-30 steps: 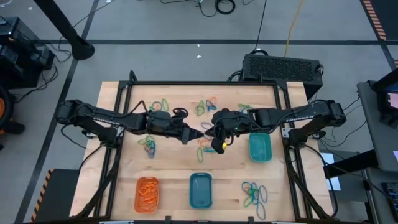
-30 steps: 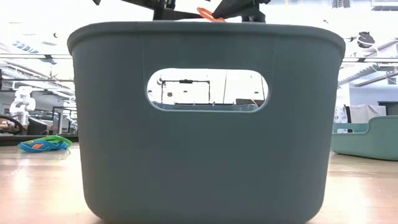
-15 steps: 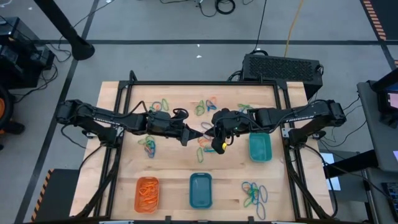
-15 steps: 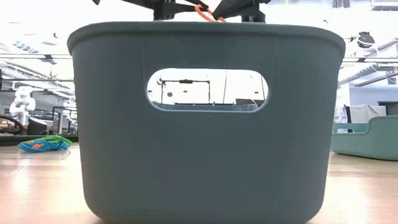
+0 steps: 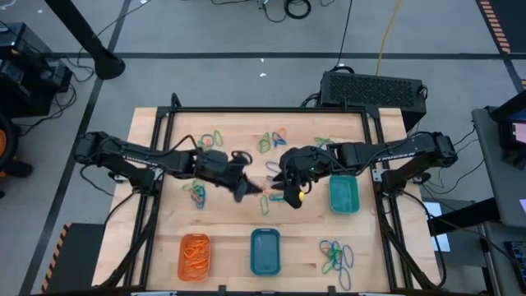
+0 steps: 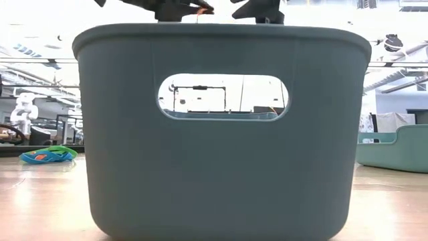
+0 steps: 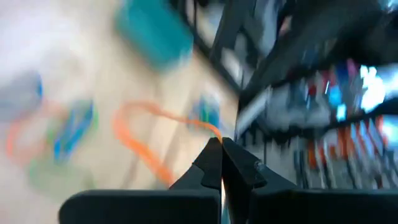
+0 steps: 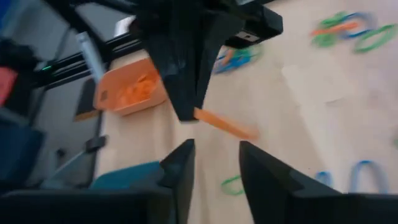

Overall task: Sort rubber bands into baskets
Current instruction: Put the orange rubber band into the orange bin

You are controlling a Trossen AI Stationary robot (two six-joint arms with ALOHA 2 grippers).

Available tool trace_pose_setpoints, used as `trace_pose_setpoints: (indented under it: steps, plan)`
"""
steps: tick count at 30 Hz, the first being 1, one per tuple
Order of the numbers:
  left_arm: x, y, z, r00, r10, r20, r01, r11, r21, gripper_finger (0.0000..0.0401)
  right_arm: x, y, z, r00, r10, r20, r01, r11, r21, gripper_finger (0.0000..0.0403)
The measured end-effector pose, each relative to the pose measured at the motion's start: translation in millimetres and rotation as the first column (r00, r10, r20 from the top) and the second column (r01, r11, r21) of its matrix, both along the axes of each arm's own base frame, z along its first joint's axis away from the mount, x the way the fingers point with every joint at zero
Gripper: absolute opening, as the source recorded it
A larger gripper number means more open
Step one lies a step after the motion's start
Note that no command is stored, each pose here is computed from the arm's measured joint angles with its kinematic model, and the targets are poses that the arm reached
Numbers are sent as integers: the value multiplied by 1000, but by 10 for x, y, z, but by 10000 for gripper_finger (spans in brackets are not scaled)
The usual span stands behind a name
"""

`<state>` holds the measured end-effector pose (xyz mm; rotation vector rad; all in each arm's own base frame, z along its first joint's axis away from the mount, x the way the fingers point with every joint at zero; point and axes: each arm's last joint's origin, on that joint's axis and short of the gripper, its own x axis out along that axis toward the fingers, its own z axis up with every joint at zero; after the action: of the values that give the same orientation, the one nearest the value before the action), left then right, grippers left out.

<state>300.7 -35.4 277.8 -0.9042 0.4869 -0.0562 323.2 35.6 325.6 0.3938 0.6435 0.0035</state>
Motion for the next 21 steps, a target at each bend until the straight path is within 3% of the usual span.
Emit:
trace_pose_setpoints:
  steps: [4, 8, 14, 21]
  plan:
    - [-161, -221, -126, 964, -171, -204, 156, 984, -86, 2, -16, 23, -16, 998, 64, -25, -63, 997, 44, 151]
    - [-390, -517, -279, 854, -300, -424, 258, 954, -155, 2, -35, 18, -41, 997, 61, -57, -59, 998, 36, 169]
    - [-724, -908, -394, 683, -336, -648, 229, 942, -247, 1, -38, 15, -45, 995, 78, -56, -78, 997, 2, 178]
    - [-946, -1293, -418, 608, -347, -714, 159, 935, -318, 1, -33, 15, -39, 992, 120, -41, -122, 991, -56, 178]
